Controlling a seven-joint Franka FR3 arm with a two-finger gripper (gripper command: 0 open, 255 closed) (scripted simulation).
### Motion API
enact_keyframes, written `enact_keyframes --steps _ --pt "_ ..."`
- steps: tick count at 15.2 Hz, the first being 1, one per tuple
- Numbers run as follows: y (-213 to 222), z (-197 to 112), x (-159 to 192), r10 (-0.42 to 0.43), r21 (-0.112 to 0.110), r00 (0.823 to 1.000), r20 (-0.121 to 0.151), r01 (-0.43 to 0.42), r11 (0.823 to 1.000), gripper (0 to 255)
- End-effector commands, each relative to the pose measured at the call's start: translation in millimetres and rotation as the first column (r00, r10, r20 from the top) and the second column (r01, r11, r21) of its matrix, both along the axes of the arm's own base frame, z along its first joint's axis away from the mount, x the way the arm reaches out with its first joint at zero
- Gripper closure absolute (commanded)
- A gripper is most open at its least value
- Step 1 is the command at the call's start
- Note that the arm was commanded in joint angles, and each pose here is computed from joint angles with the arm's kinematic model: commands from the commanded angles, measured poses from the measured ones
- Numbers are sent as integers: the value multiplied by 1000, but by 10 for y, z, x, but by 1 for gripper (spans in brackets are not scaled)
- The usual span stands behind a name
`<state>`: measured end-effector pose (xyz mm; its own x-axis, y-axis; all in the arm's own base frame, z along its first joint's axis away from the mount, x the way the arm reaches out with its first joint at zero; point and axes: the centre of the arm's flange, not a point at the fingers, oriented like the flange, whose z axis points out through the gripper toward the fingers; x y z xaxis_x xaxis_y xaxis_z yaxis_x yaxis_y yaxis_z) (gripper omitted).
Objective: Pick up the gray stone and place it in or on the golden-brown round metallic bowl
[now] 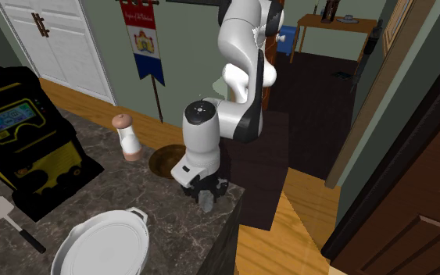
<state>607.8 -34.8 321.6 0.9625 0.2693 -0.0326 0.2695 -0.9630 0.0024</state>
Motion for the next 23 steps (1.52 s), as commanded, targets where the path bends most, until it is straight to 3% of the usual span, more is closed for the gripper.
enact_keyframes --steps 1,6,23 --pt "-41 -59 -4 -5 -3 1000 -7 5 1000 255" --pt "-32 -48 -14 -5 -3 1000 -7 5 1000 255" --pt "-32 850 -14 -5 -3 1000 -7 5 1000 255"
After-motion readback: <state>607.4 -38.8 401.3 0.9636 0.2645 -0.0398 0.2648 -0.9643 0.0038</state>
